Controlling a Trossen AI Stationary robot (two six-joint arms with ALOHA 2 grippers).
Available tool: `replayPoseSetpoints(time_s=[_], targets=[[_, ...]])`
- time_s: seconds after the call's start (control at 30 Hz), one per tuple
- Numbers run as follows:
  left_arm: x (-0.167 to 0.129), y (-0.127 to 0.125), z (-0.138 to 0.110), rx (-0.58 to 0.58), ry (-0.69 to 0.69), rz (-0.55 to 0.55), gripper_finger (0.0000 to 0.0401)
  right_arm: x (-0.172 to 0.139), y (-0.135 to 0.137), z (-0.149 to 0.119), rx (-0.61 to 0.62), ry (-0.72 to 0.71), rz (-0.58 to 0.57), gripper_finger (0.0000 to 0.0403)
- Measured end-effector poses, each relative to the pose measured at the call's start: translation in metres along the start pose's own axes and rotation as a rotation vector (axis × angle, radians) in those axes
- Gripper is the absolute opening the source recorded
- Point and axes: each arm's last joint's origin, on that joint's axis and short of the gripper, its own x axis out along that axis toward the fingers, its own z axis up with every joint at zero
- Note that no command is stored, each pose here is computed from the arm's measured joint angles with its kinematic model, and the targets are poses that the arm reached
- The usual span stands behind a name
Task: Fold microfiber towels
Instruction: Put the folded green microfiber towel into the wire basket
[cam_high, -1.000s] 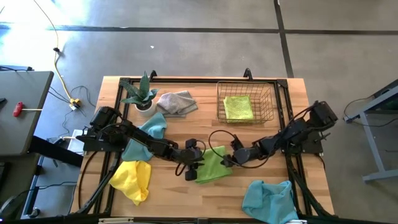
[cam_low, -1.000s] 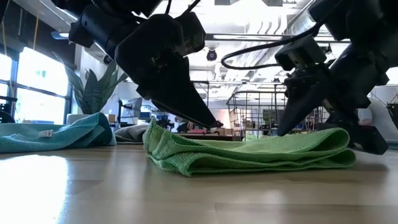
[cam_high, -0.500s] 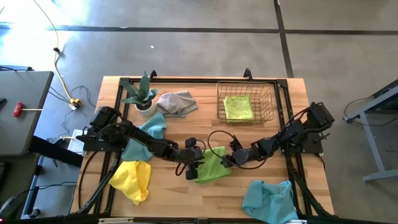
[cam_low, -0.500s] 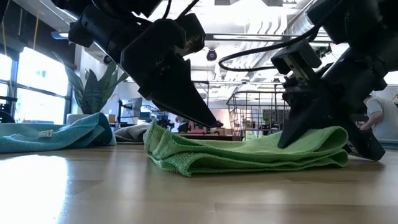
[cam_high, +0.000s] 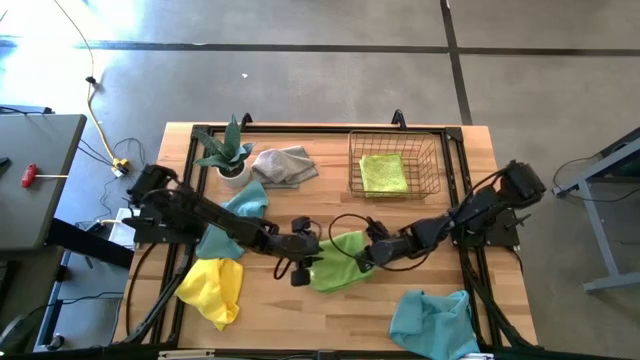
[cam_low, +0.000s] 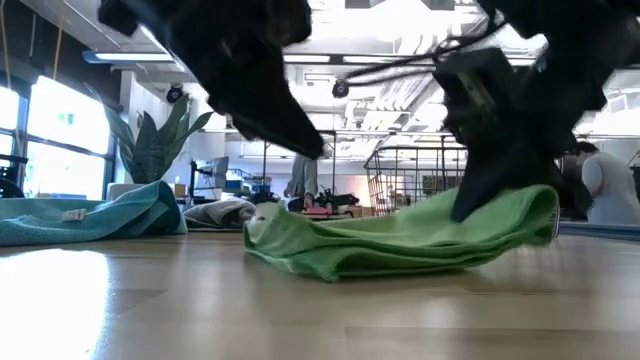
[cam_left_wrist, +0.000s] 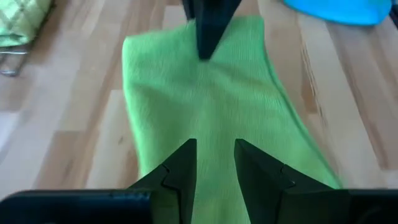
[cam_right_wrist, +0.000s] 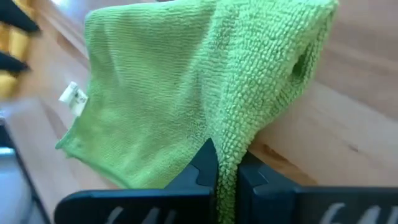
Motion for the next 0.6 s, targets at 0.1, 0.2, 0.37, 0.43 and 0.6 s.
replayPoseSetpoints(time_s=[0.1, 0.2, 0.37, 0.43, 0.6], targets=[[-0.014, -0.003, 0.002, 0.041, 0.017, -0.007, 0.0099, -0.016, 0.015, 0.012, -0.089, 0.015, -0.102, 0.0001], [-0.026, -0.006, 0.003, 0.081, 0.035, -0.013, 0.0099, -0.034, 0.034, 0.033, -0.165, 0.024, -0.179, 0.0001], [-0.042, -0.009, -0.001, 0.12, 0.088, 0.012, 0.0099, -0.068, 0.06, 0.076, -0.257, 0.046, -0.309, 0.0001], [-0.05, -0.008, -0.007, 0.143, 0.141, 0.043, 0.0099, -0.085, 0.07, 0.094, -0.284, 0.02, -0.334, 0.0], [-0.055, -0.01, -0.011, 0.17, 0.171, 0.074, 0.0099, -0.125, 0.09, 0.142, -0.309, -0.069, -0.332, 0.0]])
